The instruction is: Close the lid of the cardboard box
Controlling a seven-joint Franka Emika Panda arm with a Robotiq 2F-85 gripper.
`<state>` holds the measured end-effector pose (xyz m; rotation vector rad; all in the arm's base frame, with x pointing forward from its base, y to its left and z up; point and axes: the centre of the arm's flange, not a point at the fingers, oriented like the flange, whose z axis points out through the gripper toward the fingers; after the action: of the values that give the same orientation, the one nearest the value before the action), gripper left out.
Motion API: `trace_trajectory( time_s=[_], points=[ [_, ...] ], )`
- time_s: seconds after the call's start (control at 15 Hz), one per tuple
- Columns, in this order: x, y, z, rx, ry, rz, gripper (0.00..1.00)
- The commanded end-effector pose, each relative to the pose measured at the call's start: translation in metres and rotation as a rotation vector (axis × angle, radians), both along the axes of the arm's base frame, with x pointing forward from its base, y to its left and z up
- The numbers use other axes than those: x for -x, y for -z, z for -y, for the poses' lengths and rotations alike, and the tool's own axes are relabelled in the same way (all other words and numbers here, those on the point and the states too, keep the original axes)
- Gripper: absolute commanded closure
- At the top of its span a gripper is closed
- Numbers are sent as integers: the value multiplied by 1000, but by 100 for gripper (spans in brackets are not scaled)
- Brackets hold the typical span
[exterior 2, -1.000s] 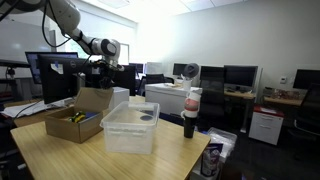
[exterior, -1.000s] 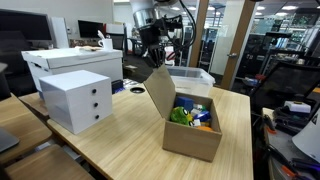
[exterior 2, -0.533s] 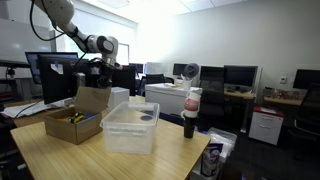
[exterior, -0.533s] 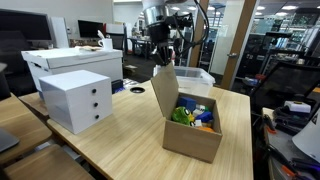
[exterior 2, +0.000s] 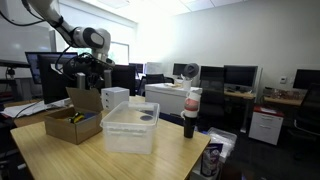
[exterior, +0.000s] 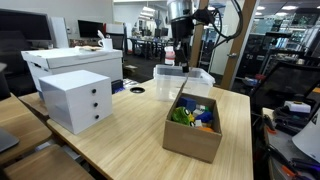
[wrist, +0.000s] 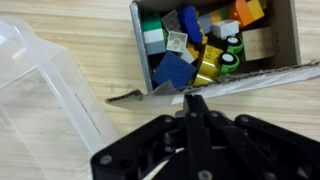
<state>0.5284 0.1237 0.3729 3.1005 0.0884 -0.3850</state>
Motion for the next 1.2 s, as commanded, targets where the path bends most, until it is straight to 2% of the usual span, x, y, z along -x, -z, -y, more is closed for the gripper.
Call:
trace_trajectory(
  time_s=[0.0,0.33,0.67,1.13],
  points=[
    [52,-9,23,-64,-42,2,97],
    [73,17,38,-139,-129,9,97],
    [73,60,26,-215,-254,51,97],
    [97,82,8,-296,-382,53,97]
  ],
)
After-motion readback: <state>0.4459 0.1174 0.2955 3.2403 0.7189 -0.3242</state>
